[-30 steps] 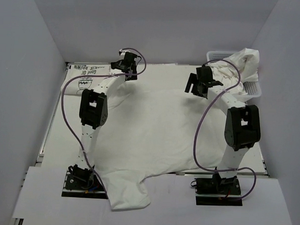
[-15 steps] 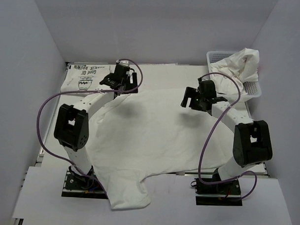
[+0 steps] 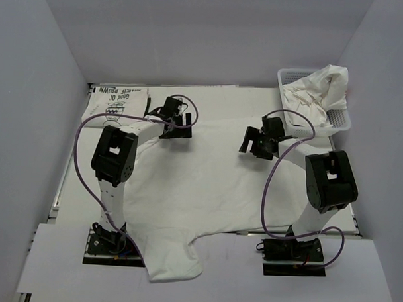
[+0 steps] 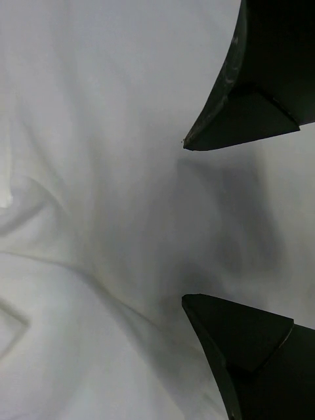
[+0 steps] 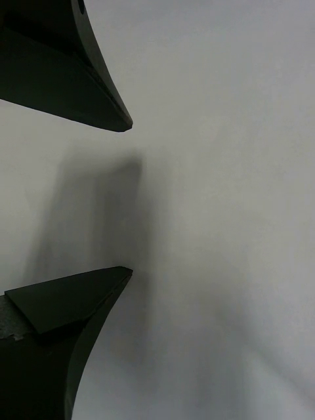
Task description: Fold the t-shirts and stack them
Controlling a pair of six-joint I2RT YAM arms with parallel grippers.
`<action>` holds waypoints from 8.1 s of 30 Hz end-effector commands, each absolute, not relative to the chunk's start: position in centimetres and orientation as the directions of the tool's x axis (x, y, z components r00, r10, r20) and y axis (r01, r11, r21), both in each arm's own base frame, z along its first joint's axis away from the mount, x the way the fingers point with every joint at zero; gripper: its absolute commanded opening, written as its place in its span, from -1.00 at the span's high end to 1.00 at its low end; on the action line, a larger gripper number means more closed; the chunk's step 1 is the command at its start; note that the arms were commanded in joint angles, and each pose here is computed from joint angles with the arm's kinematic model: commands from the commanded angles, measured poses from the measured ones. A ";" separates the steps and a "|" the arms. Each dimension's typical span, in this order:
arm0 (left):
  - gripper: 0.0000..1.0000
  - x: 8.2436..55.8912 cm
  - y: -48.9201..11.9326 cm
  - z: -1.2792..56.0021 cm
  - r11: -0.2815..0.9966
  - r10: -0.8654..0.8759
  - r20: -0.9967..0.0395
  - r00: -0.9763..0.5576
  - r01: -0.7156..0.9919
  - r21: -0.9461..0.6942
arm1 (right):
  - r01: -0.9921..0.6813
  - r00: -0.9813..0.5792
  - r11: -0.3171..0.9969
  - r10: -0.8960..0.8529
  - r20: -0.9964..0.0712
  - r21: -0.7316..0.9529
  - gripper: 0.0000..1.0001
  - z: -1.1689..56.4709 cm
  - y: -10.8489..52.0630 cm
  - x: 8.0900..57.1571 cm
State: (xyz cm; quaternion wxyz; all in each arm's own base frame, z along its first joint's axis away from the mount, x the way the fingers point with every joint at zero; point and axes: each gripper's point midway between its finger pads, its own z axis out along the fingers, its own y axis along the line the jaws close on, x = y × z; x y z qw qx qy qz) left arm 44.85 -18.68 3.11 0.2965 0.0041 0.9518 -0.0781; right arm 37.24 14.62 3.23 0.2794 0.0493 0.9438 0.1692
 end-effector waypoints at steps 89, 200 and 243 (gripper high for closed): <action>-1.00 63.4 -16.8 18.8 0.997 -0.042 -0.918 -0.394 0.048 -0.066 | 0.003 -0.728 0.950 0.215 -0.651 0.311 -0.81 8.0 6.4 35.9; -1.00 39.1 -17.8 13.1 0.929 -0.242 -0.484 -0.841 -0.057 -0.365 | -0.099 -0.666 0.950 0.157 -0.729 0.296 -0.81 15.7 13.3 41.5; 0.08 5.5 -18.7 1.5 0.937 0.031 0.209 -0.978 -0.044 -0.346 | 0.265 -0.672 0.922 0.387 -0.631 0.283 -0.81 9.0 6.0 30.8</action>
